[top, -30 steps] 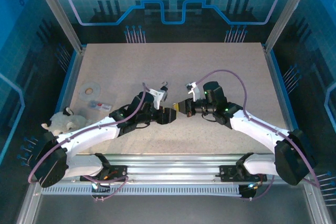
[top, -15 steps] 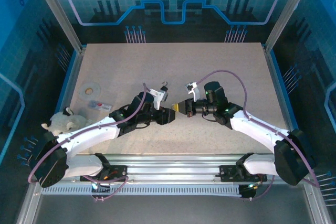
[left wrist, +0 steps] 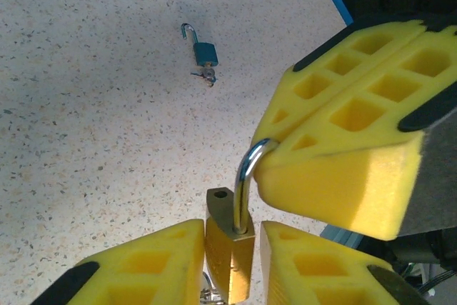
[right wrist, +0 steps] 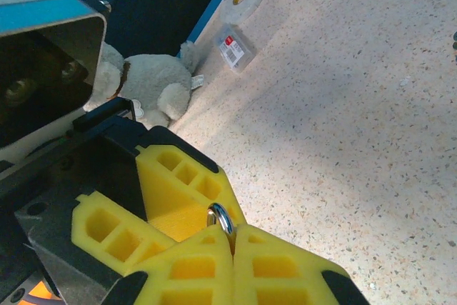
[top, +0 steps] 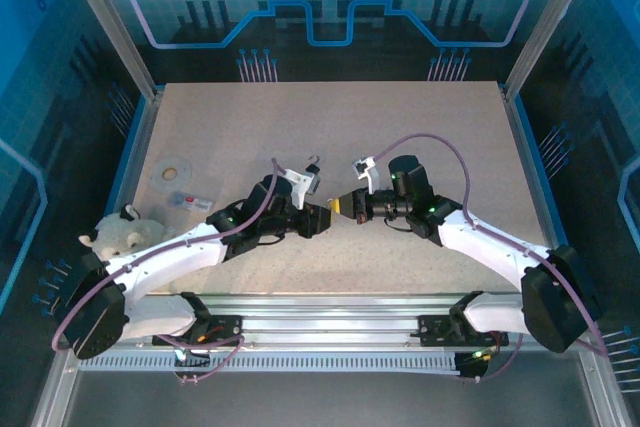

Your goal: Lock with the key

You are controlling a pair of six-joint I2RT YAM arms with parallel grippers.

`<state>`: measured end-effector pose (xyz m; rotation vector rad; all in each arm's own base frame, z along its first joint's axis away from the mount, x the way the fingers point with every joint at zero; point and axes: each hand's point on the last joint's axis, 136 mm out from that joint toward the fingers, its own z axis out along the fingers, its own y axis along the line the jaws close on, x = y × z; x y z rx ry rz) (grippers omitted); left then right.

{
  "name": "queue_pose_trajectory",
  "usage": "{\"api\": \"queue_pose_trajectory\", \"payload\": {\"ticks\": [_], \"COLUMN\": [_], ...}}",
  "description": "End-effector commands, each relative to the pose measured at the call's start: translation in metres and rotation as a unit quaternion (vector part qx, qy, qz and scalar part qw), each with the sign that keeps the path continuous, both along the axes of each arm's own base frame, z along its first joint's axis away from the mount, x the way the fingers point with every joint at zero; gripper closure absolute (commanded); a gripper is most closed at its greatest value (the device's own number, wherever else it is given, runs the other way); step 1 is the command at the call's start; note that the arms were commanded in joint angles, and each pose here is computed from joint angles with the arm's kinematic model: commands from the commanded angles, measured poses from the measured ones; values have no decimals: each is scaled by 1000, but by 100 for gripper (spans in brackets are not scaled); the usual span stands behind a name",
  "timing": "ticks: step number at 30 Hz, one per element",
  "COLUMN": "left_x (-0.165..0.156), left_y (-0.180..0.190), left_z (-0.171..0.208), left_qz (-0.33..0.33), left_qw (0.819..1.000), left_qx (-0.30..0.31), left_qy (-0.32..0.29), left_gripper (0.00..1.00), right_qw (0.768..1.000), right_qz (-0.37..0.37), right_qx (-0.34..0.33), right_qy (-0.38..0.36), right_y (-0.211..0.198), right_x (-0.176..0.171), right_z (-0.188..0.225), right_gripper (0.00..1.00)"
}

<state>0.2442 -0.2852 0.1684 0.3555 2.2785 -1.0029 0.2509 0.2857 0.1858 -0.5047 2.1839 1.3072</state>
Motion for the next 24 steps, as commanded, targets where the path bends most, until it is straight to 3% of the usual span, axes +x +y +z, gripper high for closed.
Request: {"api": "queue_pose_trajectory", "payload": {"ticks": [1, 15, 21, 24], "left_x": [-8, -15, -20, -23], "left_y": [-3, -7, -10, -11], "left_z": [11, 10, 12, 13], "left_qz": [-23, -44, -59, -66], "left_qw": [1000, 999, 998, 997], "left_qx": [-10, -24, -34, -38], "left_qy": [-16, -13, -13, -12], "left_gripper": [78, 87, 100, 100], "right_qw": [1000, 1000, 1000, 1000], "right_qz": [1, 1, 1, 3], "right_qx": [8, 10, 11, 13], "right_qy": [1, -1, -2, -4], "right_y": [0, 0, 0, 0], "right_x": [3, 2, 3, 2], "right_z": [2, 4, 4, 5], "right_gripper": [100, 100, 100, 100]}}
